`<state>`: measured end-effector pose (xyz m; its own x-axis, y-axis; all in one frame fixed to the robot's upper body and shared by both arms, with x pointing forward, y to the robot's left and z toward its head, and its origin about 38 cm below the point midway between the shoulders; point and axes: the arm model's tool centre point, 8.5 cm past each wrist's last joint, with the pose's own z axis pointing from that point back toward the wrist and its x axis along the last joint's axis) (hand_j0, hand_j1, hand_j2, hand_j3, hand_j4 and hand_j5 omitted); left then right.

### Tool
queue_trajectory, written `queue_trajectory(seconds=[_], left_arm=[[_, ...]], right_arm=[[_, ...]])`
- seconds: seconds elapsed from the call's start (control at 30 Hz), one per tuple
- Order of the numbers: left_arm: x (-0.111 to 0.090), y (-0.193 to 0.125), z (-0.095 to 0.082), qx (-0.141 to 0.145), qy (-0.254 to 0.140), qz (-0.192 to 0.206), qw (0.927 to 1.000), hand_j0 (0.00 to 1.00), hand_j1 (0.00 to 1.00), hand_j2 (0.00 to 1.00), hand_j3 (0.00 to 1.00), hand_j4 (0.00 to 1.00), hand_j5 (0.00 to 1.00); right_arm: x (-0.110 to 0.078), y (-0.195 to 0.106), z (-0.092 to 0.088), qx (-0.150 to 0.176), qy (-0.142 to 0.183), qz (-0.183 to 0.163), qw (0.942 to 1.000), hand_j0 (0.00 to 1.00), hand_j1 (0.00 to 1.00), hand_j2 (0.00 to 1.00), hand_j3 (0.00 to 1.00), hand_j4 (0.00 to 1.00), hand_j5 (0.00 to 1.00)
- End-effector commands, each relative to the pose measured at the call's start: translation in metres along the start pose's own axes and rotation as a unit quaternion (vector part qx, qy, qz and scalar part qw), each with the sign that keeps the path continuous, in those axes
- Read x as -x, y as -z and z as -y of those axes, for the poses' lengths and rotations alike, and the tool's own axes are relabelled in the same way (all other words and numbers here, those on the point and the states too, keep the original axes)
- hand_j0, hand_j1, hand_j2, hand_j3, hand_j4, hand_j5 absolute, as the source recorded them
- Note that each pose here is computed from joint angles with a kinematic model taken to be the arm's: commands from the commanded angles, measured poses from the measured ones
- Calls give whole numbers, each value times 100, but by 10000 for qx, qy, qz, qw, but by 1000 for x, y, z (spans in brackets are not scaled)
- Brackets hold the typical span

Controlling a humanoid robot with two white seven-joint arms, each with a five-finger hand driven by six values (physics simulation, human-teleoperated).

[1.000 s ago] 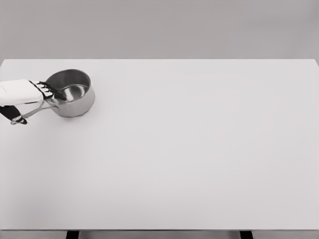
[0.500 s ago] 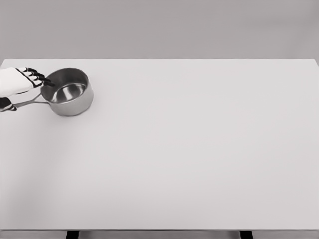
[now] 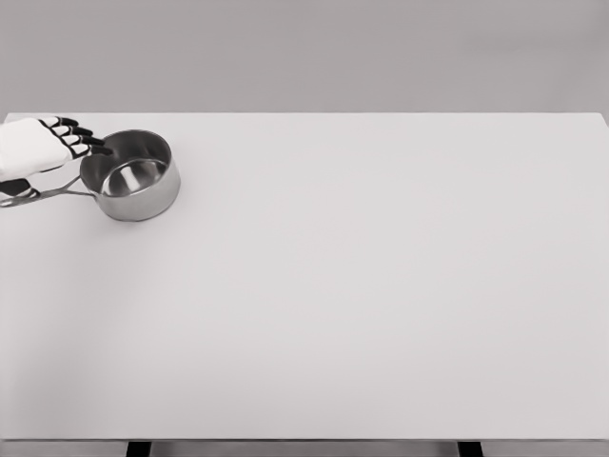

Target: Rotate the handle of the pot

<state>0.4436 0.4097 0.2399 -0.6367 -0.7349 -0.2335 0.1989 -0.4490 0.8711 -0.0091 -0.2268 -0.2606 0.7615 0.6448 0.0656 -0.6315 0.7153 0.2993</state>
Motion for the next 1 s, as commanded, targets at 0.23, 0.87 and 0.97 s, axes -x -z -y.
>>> queue_trajectory(seconds=[0.23, 0.87, 0.97], left_arm=[[-2, 1, 2, -121, -176, 56, 9998, 100, 100, 100, 100, 100, 100], [4, 1, 29, -140, -118, -179, 9997, 100, 100, 100, 100, 100, 100], [4, 2, 28, -183, -99, -188, 9996, 100, 100, 100, 100, 100, 100]], right_arm=[[0, 0, 0, -1, -1, 4, 10000, 100, 100, 100, 100, 100, 100], [0, 0, 0, -2, 2, -3, 10000, 100, 100, 100, 100, 100, 100], [0, 0, 0, -1, -1, 4, 10000, 100, 100, 100, 100, 100, 100]])
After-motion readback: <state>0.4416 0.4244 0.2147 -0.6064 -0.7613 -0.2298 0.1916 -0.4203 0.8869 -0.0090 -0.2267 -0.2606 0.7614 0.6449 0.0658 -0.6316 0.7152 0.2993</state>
